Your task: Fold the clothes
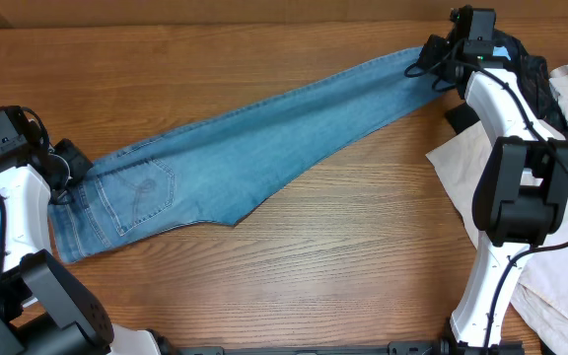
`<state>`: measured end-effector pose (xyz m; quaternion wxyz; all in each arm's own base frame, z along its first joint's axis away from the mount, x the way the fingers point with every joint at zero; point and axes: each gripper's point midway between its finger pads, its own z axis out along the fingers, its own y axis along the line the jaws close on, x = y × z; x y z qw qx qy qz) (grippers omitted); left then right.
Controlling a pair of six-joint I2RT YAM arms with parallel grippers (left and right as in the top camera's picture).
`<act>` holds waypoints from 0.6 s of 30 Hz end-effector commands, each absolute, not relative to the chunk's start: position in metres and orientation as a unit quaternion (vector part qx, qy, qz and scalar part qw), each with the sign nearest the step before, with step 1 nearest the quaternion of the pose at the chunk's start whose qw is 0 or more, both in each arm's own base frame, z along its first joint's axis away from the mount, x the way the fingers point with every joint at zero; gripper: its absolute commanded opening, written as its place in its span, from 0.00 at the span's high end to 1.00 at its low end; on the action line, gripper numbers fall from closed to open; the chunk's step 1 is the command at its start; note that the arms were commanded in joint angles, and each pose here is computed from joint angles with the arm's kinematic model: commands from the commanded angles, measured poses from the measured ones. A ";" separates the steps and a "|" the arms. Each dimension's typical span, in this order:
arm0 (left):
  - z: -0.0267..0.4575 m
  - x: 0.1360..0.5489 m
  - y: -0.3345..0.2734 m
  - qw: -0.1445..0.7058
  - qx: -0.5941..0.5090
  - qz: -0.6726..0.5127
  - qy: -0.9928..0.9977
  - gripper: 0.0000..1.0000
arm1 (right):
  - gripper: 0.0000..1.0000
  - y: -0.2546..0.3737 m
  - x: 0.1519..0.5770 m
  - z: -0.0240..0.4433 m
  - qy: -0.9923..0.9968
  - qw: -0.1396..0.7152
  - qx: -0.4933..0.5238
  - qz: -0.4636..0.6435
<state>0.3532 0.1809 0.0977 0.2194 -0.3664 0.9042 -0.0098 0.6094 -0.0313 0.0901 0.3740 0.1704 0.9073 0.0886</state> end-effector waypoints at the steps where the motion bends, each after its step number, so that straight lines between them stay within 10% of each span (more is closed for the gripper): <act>1: 0.096 0.343 0.202 0.213 -0.382 0.043 0.898 0.87 | 0.95 -0.055 0.624 0.112 0.888 0.415 0.187 0.058; 6: 0.096 0.343 0.201 0.211 -0.382 0.041 0.899 0.00 | 0.23 -0.054 0.629 0.118 0.882 0.430 0.184 0.063; 8: 0.094 0.341 0.200 0.206 -0.383 0.040 0.900 0.00 | 0.07 -0.054 0.629 0.117 0.883 0.428 0.185 0.063; 18: 0.091 0.336 0.195 0.191 -0.382 0.034 0.903 0.00 | 0.00 -0.053 0.609 0.096 0.906 0.373 0.190 0.056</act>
